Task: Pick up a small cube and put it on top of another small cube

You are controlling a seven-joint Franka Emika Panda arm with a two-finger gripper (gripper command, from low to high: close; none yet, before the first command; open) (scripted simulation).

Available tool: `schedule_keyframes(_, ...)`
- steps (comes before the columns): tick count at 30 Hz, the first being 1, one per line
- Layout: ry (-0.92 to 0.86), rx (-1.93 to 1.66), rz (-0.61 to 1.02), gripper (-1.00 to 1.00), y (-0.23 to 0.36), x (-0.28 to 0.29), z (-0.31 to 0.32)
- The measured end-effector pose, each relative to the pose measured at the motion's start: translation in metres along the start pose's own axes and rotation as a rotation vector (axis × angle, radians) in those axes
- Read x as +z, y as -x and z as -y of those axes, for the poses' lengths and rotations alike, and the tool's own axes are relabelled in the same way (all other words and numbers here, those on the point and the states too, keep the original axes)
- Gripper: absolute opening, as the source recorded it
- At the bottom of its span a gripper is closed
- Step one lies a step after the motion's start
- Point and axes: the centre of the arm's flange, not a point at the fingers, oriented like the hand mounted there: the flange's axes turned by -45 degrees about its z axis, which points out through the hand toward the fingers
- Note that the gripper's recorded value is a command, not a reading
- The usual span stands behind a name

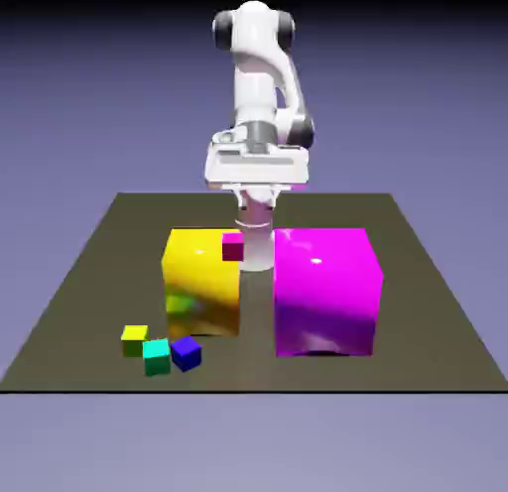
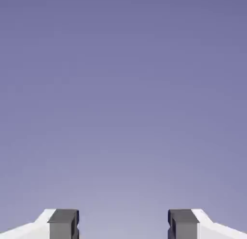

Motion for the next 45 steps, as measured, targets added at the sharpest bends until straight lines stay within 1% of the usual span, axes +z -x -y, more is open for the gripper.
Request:
schedule_keyframes(4,0.023,0.216,0.181,0.0,-0.003,0.042,-0.048)
schedule_keyframes(9,0.046,0.486,0.393,0.0,0.007,0.09,-0.11)
schedule_keyframes(14,0.066,0.764,0.583,0.0,0.032,0.131,-0.176)
schedule_keyframes(20,0.069,1.066,0.789,0.0,0.07,0.173,-0.24)
schedule_keyframes(33,0.029,1.664,1.128,0.0,0.179,0.228,-0.366)
schedule_keyframes(34,0.029,1.664,1.128,0.0,0.179,0.228,-0.366)
schedule_keyframes(36,0.027,1.663,1.128,0.0,0.209,0.262,-0.342)
schedule_keyframes(37,0.029,1.664,1.128,-1.0,0.219,0.271,-0.334)
schedule_keyframes(39,0.028,1.664,1.127,-1.0,0.218,0.271,-0.334)
schedule_keyframes(41,0.026,1.664,1.126,-1.0,0.187,0.239,-0.359)
schedule_keyframes(42,0.025,1.636,1.138,-1.0,0.169,0.231,-0.361)
schedule_keyframes(45,0.02,1.422,1.219,-1.0,0.098,0.245,-0.319)
